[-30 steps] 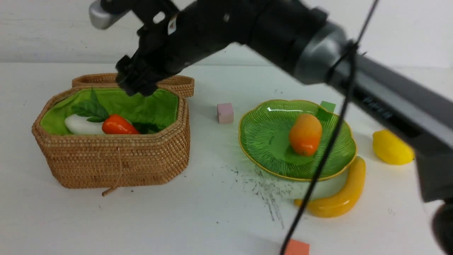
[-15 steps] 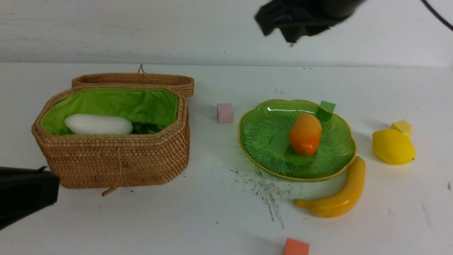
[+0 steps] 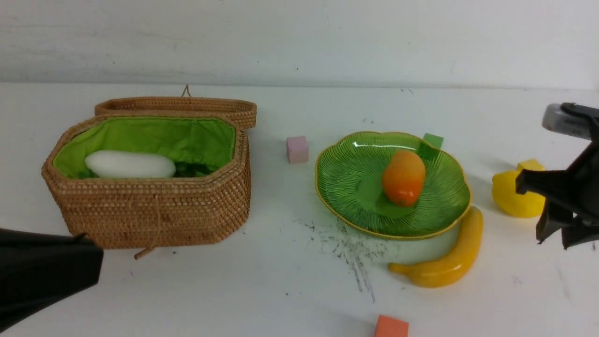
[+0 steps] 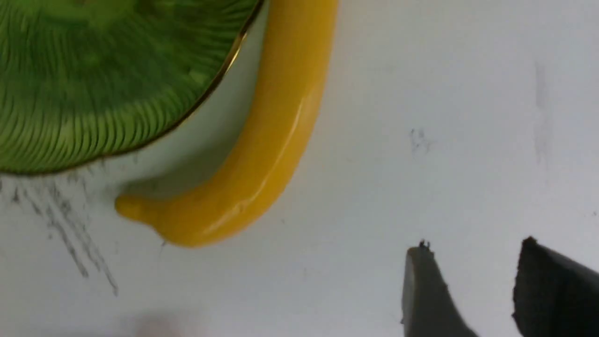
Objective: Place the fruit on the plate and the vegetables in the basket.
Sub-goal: Use the right arm to grab a banana and put it into the right plate
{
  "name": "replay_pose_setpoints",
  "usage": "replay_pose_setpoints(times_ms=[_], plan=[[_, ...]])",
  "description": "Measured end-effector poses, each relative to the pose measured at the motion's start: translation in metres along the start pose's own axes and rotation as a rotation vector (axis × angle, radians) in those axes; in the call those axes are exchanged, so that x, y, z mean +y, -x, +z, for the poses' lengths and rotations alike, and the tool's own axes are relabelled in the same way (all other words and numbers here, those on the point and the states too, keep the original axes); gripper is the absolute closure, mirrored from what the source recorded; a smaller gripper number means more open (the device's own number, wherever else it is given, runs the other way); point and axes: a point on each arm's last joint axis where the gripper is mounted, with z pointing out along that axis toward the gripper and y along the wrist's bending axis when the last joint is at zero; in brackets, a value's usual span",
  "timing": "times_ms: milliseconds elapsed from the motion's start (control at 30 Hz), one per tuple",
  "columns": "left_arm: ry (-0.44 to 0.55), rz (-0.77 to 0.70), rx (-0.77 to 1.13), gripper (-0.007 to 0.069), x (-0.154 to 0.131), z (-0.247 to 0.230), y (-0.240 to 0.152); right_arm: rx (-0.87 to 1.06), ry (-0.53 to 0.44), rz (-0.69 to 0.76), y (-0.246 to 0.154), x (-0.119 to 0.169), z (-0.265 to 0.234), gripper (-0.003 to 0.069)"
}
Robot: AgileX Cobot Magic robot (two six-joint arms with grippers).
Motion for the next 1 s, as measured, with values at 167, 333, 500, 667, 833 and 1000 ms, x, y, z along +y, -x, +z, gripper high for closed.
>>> replay_pose_setpoints(times_ms=[167, 333, 500, 667, 833, 1000], plan=[[0.001, 0.0, 0.003, 0.0638, 0.0, 0.002, 0.001, 0.063, 0.099, 0.073, 0.009, 0.004, 0.029, 0.021], [0.0, -0.001, 0.0, 0.0638, 0.0, 0.003, 0.001, 0.141, 0.106, 0.068, 0.008, 0.016, 0.066, 0.016], [-0.001, -0.002, -0.011, 0.0638, 0.0, 0.003, 0.002, 0.149, 0.11, 0.043, 0.006, 0.029, 0.084, 0.0153], [-0.002, -0.002, -0.021, 0.0638, 0.0, 0.003, 0.003, 0.129, 0.132, 0.064, 0.008, 0.035, 0.094, 0.0153], [-0.013, -0.012, -0.02, 0.0638, -0.001, 0.003, 0.003, 0.136, 0.125, 0.089, 0.008, 0.035, 0.103, 0.0153], [-0.025, -0.023, -0.018, 0.0638, -0.002, 0.003, 0.003, 0.121, 0.123, 0.1, 0.011, 0.034, 0.115, 0.0153]])
